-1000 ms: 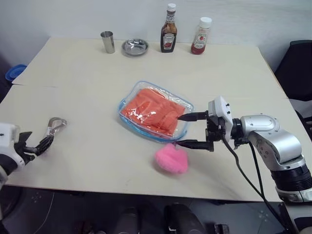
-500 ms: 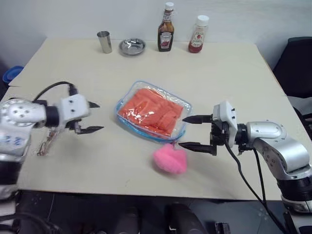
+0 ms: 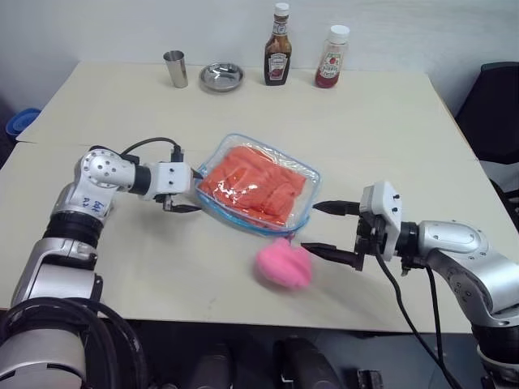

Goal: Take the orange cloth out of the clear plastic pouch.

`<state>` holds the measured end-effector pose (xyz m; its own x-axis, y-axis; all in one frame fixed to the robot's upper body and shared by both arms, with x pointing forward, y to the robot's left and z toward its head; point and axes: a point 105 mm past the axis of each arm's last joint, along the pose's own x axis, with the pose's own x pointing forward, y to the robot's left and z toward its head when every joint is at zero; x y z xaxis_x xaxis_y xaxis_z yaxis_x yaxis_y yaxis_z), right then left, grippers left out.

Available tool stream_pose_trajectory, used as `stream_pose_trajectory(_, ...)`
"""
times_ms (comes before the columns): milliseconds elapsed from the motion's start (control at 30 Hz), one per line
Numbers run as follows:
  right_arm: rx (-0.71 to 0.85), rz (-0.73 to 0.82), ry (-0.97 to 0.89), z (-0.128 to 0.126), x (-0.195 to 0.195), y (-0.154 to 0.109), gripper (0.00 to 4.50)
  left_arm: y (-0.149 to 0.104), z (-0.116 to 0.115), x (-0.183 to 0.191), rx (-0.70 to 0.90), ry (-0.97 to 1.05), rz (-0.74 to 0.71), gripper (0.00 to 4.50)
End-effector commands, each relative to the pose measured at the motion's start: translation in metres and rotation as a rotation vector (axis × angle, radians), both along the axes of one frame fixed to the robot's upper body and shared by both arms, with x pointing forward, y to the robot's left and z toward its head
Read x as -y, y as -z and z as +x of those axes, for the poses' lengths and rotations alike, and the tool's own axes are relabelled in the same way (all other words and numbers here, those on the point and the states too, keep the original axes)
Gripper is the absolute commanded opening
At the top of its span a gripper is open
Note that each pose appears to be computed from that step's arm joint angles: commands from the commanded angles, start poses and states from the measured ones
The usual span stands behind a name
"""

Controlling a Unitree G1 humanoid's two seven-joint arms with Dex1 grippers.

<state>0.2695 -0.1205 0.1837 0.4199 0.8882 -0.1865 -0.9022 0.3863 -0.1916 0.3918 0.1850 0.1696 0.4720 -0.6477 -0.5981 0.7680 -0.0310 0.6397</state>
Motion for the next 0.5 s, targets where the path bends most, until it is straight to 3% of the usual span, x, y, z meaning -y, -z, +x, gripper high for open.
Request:
stream_pose_trajectory(33, 0.038, 0.021, -0.005, -0.006, -0.001, -0.011, 4.50, 0.001, 0.005, -0.003, 0.032, -0.004, 0.039, 3.87)
stream_pose_trajectory(133, 0.036, 0.020, 0.000, -0.006, 0.001, -0.012, 4.50, 0.003, 0.007, -0.002, 0.027, -0.009, 0.028, 3.33)
stream_pose_trajectory(300, 0.031, 0.020, -0.001, -0.005, 0.001, -0.012, 4.50, 0.006, 0.002, 0.000, -0.024, -0.004, -0.003, 1.84)
stream_pose_trajectory(500, 0.024, 0.020, -0.006, -0.005, 0.000, -0.012, 4.50, 0.005, -0.021, 0.025, -0.221, -0.078, -0.218, 0.15)
